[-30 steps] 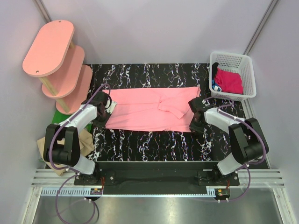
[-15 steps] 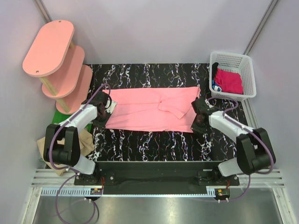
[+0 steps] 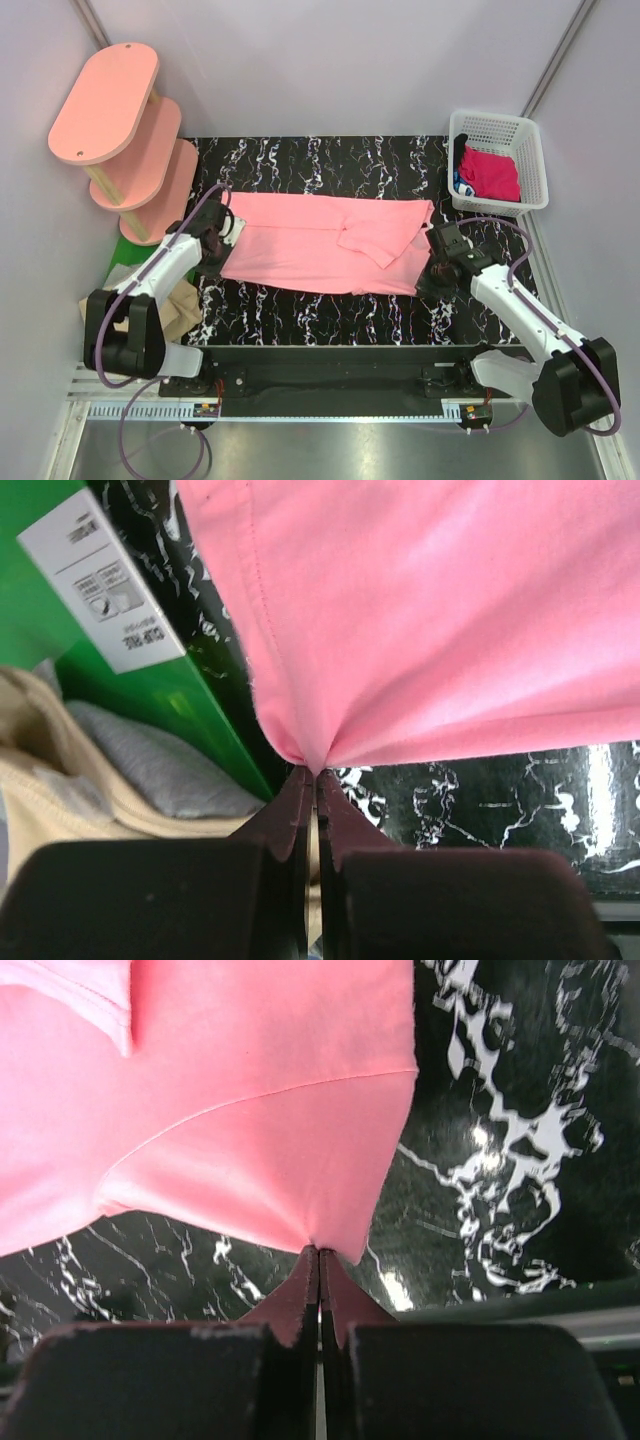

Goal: Fold and stack the t-shirts

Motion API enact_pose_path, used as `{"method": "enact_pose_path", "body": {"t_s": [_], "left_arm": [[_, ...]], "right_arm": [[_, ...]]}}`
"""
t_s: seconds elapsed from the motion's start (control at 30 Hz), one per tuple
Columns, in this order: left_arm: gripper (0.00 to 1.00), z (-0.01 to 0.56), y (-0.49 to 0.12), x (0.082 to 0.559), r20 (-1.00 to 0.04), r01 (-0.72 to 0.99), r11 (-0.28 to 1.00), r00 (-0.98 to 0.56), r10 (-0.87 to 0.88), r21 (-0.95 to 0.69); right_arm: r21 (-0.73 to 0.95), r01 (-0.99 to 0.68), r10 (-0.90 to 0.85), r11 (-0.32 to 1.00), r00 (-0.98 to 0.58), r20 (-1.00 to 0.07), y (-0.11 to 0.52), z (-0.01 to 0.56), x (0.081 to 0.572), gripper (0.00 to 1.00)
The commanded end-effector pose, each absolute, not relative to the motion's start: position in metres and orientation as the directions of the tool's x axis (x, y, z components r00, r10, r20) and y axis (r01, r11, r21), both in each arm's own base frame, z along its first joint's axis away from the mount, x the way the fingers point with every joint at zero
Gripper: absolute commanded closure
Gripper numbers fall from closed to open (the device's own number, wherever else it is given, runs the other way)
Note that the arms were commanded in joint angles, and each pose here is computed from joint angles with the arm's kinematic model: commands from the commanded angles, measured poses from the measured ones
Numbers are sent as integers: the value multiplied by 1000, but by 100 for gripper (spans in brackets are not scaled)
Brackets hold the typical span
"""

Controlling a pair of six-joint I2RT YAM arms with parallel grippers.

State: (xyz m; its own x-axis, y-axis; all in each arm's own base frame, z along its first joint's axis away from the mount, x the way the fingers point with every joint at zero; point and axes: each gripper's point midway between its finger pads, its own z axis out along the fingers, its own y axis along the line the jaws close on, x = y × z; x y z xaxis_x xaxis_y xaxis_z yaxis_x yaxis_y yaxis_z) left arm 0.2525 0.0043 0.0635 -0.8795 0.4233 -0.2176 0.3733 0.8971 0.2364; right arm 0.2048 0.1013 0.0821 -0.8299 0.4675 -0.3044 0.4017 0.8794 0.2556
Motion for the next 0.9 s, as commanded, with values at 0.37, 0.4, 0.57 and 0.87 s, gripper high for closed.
{"method": "enact_pose_path", "body": {"t_s": [0.37, 0.4, 0.57, 0.87], "left_arm": [[96, 89, 15, 220, -253, 369, 888, -863, 437, 273], [95, 91, 15, 223, -254, 373, 886, -861, 441, 274], [95, 105, 15, 250, -264, 371, 879, -853, 450, 299], [98, 98, 10, 307, -208, 402, 864, -857, 472, 304]], "right_arm": [[344, 398, 487, 850, -843, -229, 112, 109, 165, 100], [348, 395, 489, 851, -837, -246, 112, 114, 169, 100], [344, 375, 477, 861, -830, -287, 116, 129, 193, 100], [279, 347, 436, 895, -810, -391, 123, 147, 260, 100]]}}
